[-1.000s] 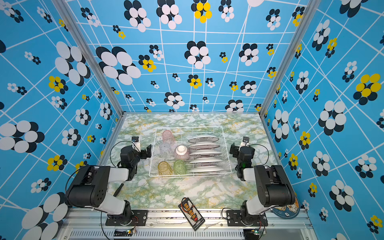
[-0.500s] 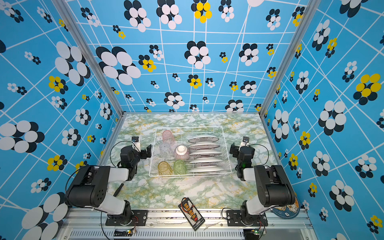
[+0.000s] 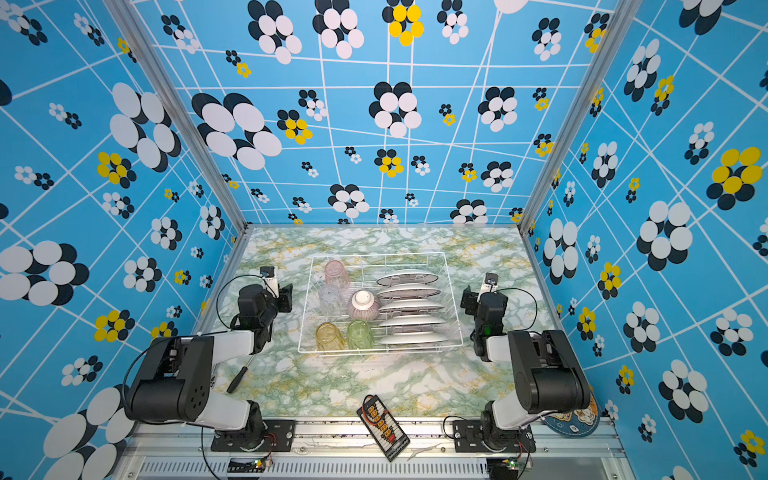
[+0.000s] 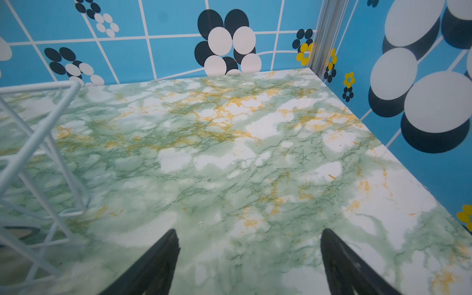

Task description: Unload the mixed dishes from the dish rack

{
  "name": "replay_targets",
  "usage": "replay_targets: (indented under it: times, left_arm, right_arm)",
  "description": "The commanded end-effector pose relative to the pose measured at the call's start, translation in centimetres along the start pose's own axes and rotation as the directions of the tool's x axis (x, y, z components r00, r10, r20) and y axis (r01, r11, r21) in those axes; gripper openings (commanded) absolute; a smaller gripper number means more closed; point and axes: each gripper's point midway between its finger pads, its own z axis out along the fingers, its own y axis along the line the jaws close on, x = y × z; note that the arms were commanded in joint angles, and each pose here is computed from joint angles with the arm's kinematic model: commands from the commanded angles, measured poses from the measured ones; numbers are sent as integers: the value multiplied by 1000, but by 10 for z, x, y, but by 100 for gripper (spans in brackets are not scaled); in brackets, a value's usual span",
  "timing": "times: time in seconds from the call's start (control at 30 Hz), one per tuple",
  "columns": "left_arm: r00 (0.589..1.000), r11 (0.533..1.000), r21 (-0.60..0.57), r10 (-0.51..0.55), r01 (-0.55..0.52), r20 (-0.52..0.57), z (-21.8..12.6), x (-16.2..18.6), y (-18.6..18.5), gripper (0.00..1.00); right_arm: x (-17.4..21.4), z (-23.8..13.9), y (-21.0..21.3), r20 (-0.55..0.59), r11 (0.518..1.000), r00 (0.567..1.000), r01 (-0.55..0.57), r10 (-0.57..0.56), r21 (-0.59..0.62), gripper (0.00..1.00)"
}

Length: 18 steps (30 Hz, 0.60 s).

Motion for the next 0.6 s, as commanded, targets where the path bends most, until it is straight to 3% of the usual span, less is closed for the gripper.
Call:
replay_targets:
  times: [0.0,0.1,0.27,0.37,0.57]
  left_arm:
    - [1000,1000,-9,-20,21,13,-17,-33,0,44]
    - [999,1000,4,-4,4,47,-39,-67,-14,45]
    - [996,992,121,9,-19,87,-66,-109,-62,48]
    - [992,976,203,59,-81,112,-78,-124,-98,48]
    - [955,912,316,196,-262,225,-109,-157,-170,53]
  right_arm:
    - [-7,3,-2,1,1000,1000,-8,8,17,89]
    - [-14,3,-5,-27,999,1000,-9,10,34,89]
    - [-42,-6,2,-59,1000,998,17,-17,-11,88]
    - [-66,-26,3,-53,999,999,-10,8,-35,88]
    - [-102,-78,20,-153,978,984,-118,92,-173,89]
